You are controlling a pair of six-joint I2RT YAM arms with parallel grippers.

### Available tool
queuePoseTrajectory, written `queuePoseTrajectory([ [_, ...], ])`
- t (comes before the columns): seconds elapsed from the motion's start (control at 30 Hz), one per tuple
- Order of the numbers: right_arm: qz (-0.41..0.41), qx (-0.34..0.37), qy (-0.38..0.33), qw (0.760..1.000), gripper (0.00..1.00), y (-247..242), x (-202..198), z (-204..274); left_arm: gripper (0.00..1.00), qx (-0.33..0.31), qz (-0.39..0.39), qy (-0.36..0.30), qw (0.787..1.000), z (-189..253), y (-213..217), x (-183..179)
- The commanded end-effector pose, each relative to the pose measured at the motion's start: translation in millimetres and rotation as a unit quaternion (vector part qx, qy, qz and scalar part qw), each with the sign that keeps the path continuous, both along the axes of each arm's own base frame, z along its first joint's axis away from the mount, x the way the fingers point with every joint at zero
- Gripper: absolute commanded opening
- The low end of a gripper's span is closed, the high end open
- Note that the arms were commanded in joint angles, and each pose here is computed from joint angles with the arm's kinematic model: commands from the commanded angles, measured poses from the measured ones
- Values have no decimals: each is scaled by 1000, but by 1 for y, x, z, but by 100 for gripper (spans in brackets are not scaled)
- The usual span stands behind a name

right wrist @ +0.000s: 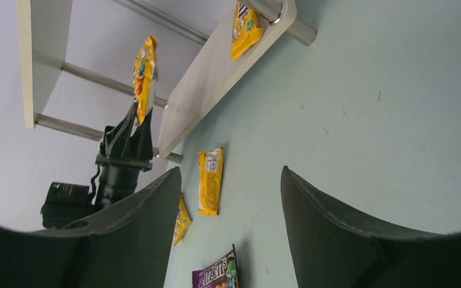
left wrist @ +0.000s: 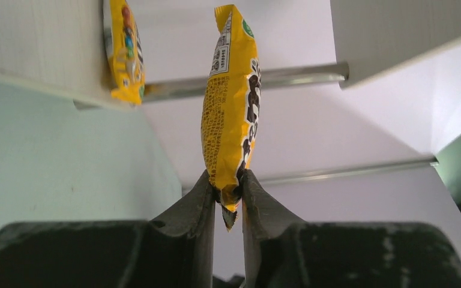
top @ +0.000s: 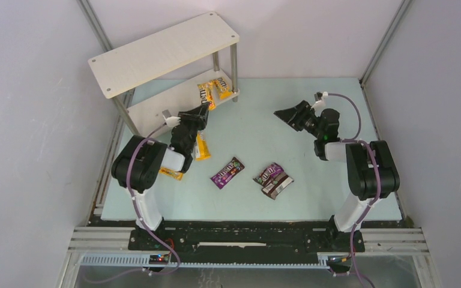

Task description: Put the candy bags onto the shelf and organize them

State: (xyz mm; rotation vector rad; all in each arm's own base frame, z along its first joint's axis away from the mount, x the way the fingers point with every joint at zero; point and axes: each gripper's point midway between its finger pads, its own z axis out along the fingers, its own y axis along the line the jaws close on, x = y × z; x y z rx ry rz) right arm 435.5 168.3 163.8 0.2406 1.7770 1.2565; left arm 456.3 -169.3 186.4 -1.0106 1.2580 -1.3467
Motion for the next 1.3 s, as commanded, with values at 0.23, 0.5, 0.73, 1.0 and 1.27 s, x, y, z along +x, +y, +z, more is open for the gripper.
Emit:
queuePoseTrajectory([
  [0.23, 2, 27, -31, 999, 71, -19, 0, 9, 1, 35, 114, 31, 992, -8, 27, 73],
  [0.5, -1, 44, -28, 999, 71, -25, 1, 7, 1, 80, 148, 112, 979, -40, 35, 89],
  [0.73, 0, 46, -27, 999, 71, -25, 1, 6, 0, 84, 141, 142, 976, -52, 27, 104],
  [1.0, 3, 51, -34, 998, 71, -24, 1, 8, 1, 90, 152, 168, 970, -66, 20, 108],
  [1.27, 1, 53, -34, 998, 71, -24, 2, 6, 4, 92, 153, 177, 968, -68, 11, 114],
])
